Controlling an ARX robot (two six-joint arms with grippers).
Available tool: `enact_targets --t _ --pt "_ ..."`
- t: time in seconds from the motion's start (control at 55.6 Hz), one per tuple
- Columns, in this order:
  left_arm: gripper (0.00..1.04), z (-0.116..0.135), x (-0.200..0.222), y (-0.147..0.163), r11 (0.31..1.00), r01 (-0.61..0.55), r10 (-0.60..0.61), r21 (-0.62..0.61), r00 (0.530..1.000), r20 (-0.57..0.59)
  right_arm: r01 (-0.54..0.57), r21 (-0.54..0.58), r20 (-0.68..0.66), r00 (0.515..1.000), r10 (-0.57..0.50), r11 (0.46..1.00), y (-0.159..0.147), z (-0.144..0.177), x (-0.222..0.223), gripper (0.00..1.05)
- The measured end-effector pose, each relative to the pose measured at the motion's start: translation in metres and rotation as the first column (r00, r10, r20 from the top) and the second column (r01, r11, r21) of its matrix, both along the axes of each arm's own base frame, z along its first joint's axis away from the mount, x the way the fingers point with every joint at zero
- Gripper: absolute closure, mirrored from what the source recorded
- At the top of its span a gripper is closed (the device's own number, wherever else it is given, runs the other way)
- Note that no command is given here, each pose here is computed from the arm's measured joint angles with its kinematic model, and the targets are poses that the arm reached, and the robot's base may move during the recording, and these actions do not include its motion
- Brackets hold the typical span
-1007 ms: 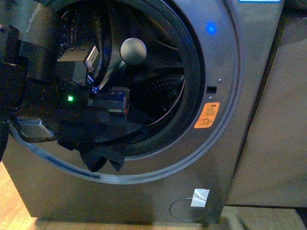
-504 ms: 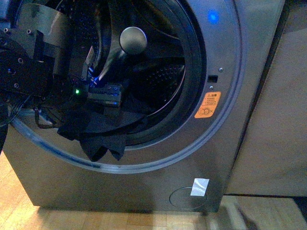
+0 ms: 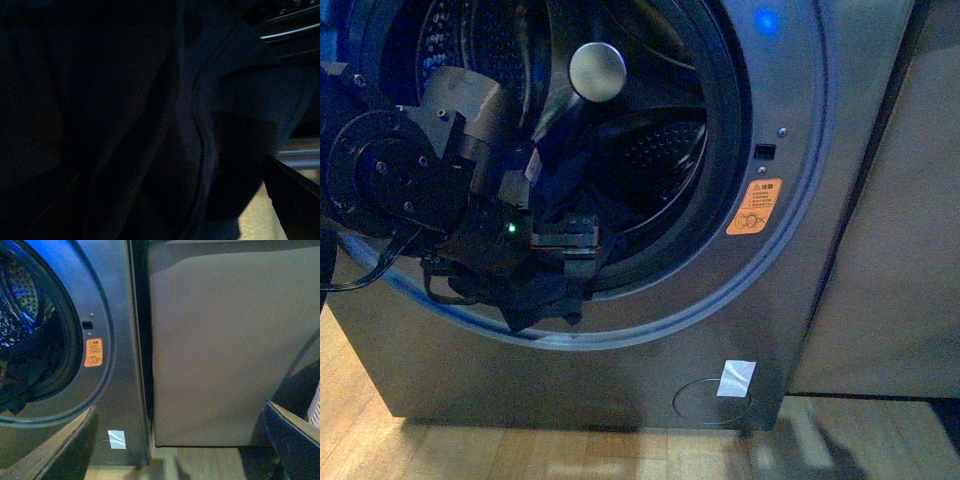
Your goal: Collect clothes from washing machine
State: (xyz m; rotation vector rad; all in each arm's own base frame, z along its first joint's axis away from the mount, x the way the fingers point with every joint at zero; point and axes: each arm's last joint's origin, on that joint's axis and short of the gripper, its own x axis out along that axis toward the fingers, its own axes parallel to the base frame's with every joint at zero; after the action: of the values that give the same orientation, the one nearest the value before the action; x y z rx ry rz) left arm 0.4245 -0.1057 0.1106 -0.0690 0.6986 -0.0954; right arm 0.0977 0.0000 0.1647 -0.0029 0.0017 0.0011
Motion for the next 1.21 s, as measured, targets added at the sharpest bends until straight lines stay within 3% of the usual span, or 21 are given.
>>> enact_targets --t 0.234,0.468,1.115,1.205 --pt "0.07 0.004 -0.001 -0.017 0.994 0.011 -0.012 -0.111 1.0 -0.008 0.0 0.0 0.0 1.0 0.0 1.0 0.0 0.0 0.0 0.07" --pt "0.07 0.001 0.003 -0.027 0.997 -0.003 0.002 -0.083 1.0 -0.01 0.0 0.0 0.0 1.0 0.0 1.0 0.0 0.0 0.0 0.07" --pt "0.07 -0.039 0.01 -0.014 0.966 -0.082 0.095 0.244 0.995 -0.042 0.0 0.0 0.0 1.0 0.0 1.0 0.0 0.0 0.0 0.07" --pt "0.17 -0.039 0.01 -0.012 0.958 -0.087 0.098 0.275 0.995 -0.027 0.0 0.0 0.0 1.0 0.0 1.0 0.0 0.0 0.0 0.07"
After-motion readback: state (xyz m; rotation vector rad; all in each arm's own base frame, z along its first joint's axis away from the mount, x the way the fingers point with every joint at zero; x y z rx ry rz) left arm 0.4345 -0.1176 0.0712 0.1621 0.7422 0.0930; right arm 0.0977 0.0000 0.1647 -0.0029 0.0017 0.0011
